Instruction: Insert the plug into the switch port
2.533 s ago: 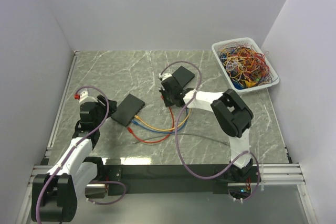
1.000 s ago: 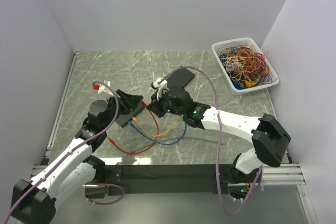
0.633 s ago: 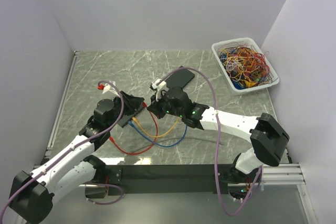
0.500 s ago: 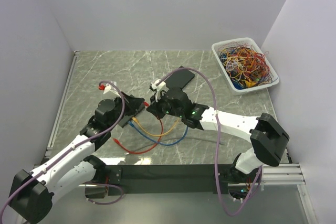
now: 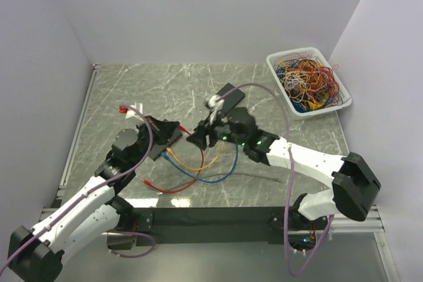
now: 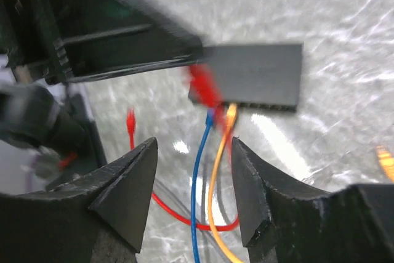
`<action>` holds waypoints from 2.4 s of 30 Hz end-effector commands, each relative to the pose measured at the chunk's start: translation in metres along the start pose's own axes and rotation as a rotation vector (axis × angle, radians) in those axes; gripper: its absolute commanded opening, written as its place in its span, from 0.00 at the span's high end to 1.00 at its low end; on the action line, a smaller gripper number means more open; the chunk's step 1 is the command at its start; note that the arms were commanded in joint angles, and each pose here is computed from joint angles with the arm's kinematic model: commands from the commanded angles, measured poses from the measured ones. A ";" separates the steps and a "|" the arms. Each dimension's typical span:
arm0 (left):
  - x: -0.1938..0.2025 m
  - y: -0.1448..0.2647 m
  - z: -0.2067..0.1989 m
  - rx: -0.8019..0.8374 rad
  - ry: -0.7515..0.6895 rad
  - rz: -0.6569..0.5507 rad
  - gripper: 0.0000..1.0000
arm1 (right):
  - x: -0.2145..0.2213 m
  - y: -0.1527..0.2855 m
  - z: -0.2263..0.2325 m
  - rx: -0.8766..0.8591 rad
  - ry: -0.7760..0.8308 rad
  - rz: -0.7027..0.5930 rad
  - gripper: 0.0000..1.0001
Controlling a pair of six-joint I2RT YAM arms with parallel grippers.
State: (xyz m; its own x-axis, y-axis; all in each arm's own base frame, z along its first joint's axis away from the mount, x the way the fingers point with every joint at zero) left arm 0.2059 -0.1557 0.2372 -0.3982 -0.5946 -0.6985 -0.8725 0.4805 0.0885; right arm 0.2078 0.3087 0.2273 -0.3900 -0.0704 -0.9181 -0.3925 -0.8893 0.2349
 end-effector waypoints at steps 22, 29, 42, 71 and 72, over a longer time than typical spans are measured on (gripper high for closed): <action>-0.014 0.049 -0.052 0.521 -0.156 -0.113 0.99 | -0.032 0.025 0.008 -0.563 -0.186 -0.049 0.43; -0.011 0.047 -0.053 0.548 -0.137 -0.103 0.99 | -0.031 0.019 0.012 -0.560 -0.174 -0.029 0.60; -0.017 0.035 -0.033 0.301 -0.128 -0.109 0.76 | -0.029 0.019 0.007 -0.498 -0.161 -0.040 1.00; -0.022 0.002 -0.025 -0.050 0.140 0.001 0.49 | -0.024 0.003 -0.002 0.243 0.076 -0.096 1.00; -0.021 0.002 -0.024 -0.054 0.141 0.003 0.49 | -0.023 0.002 -0.002 0.243 0.078 -0.092 1.00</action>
State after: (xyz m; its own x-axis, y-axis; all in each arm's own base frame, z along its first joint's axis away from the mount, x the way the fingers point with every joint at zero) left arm 0.2051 -0.1531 0.2595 -0.4423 -0.6605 -0.6067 -0.8857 0.4282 0.1795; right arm 0.2139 0.3038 0.2213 -0.3479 -0.0861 -0.9336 -0.5829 -0.7600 0.2873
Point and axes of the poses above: each gripper's point midway between its finger pads, its own y axis back along the fingers, its own z axis along the line the jaws close on, x = y × z, the point moved 7 cm from there along y, back along the fingers
